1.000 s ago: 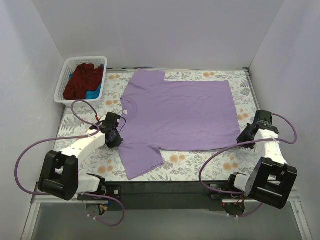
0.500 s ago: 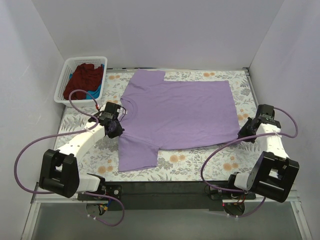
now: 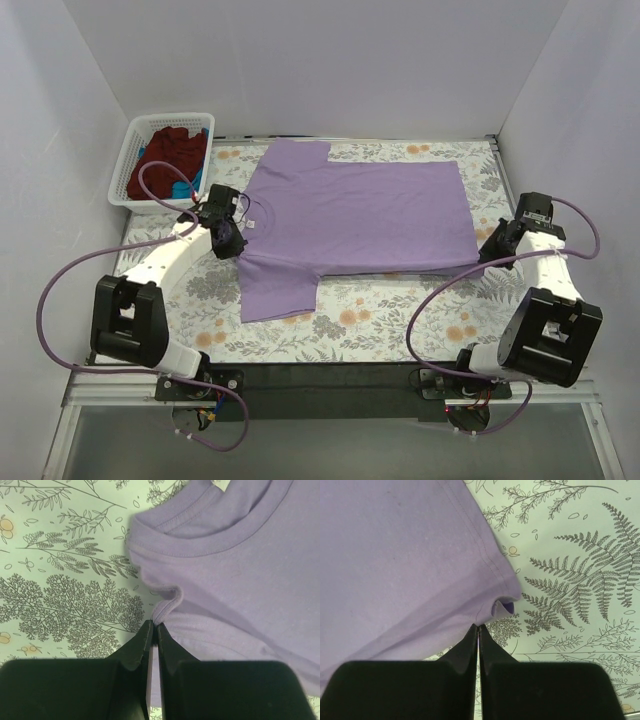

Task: Fold and stack the t-shirts
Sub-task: Fold the tshirt

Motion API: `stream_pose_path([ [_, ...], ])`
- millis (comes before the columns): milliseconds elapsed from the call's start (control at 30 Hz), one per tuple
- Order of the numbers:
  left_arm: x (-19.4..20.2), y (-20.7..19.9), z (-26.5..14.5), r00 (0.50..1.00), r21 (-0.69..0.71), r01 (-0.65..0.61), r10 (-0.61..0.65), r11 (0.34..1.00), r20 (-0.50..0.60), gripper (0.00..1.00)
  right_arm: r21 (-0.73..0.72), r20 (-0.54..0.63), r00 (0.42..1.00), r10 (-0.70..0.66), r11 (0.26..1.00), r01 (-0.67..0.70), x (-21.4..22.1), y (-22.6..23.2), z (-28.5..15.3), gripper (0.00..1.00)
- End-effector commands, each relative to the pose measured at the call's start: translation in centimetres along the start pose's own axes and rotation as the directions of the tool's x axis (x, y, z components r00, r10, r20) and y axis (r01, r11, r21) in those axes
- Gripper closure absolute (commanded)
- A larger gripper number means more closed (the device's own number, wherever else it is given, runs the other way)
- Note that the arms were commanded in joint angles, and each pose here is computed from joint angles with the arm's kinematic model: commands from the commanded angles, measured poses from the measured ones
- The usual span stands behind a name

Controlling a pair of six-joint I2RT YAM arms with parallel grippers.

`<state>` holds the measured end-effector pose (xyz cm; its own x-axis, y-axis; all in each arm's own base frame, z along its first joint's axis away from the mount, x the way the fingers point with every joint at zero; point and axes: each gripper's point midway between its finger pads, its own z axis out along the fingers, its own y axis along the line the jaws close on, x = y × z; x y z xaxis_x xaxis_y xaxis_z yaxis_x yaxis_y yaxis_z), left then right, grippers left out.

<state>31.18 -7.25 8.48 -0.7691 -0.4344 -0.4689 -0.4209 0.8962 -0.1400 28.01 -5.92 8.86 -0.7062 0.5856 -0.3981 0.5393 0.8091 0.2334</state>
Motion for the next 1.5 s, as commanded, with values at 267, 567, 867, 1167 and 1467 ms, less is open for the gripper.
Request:
stream_pose_path([
  [267, -3.7, -1.2, 1.0, 1.0, 0.009, 0.025, -0.025, 1.0, -0.013, 1.0, -0.047, 0.113, 0.994, 0.003, 0.999, 0.002, -5.9, 2.8, 0.8, 0.99],
  [567, -6.6, -2.0, 2.4, 0.999, 0.003, 0.052, -0.052, 0.999, -0.012, 1.0, -0.081, 0.135, 0.991, -0.005, 0.997, 0.016, -9.0, 4.9, 2.0, 0.99],
  [867, -7.7, -2.4, 4.4, 0.997, -0.011, 0.068, -0.068, 0.998, -0.026, 1.0, -0.073, 0.119, 0.992, -0.04, 0.996, 0.049, -10.3, 5.6, 4.4, 0.99],
  [1167, -8.5, -2.7, 6.0, 0.997, -0.026, 0.079, -0.08, 0.997, -0.017, 1.0, -0.046, 0.112, 0.991, -0.068, 0.996, 0.073, -11.2, 5.5, 6.5, 0.99],
  [1467, -8.6, -1.9, 6.6, 0.995, -0.054, 0.093, -0.094, 0.994, -0.015, 1.0, -0.063, 0.11, 0.99, -0.085, 0.994, 0.092, -12.0, 6.1, 7.4, 0.99],
])
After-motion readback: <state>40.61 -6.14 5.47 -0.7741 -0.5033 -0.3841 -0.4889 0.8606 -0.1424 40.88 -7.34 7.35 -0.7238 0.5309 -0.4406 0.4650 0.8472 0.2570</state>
